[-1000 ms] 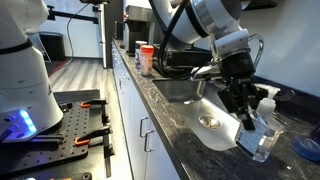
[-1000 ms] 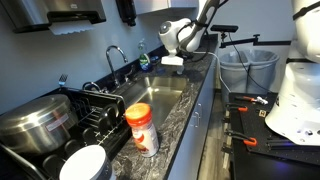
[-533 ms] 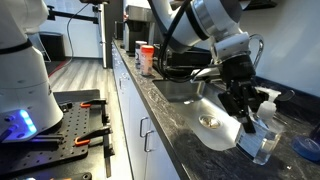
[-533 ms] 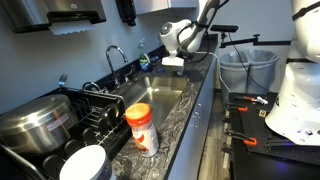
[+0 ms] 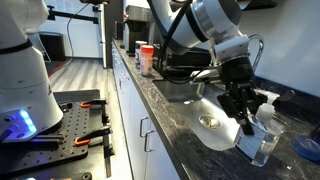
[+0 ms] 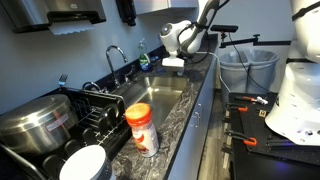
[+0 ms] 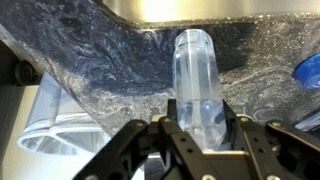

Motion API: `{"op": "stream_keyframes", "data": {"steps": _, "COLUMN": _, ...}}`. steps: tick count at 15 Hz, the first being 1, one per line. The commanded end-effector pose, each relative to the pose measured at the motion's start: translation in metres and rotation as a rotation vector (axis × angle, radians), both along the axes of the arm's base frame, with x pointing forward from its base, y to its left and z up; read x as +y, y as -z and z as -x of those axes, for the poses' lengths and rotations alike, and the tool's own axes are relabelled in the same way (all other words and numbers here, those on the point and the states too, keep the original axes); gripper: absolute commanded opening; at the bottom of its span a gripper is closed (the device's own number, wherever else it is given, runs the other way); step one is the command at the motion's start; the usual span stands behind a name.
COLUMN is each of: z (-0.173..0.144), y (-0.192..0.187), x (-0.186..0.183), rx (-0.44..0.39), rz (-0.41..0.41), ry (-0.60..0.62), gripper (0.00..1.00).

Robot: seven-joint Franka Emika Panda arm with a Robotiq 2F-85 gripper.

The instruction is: Move the hand sanitizer backwards.

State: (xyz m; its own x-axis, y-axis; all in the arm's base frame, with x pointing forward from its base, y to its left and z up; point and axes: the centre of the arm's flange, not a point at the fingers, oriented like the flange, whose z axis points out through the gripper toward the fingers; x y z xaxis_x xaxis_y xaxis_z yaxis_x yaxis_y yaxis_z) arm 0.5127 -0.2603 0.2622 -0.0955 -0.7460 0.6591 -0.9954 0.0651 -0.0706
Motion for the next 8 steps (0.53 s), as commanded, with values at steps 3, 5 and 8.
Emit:
{"op": "stream_keyframes", "data": {"steps": 3, "z": -0.0029, "y": -0.0030, "x": -0.0042, "rx": -0.003, "rz": 0.004, "ry": -0.021, "gripper": 0.68}}
{"op": "stream_keyframes", "data": {"steps": 5, "z": -0.0033, "y": -0.0041, "x": -0.0047, "rx": -0.005, "rz": 0.004, "ry": -0.021, "gripper": 0.81}}
{"op": "stream_keyframes", "data": {"steps": 8, "z": -0.0042, "y": -0.0065, "x": -0.0044, "rx": -0.009, "rz": 0.004, "ry": -0.021, "gripper": 0.99}}
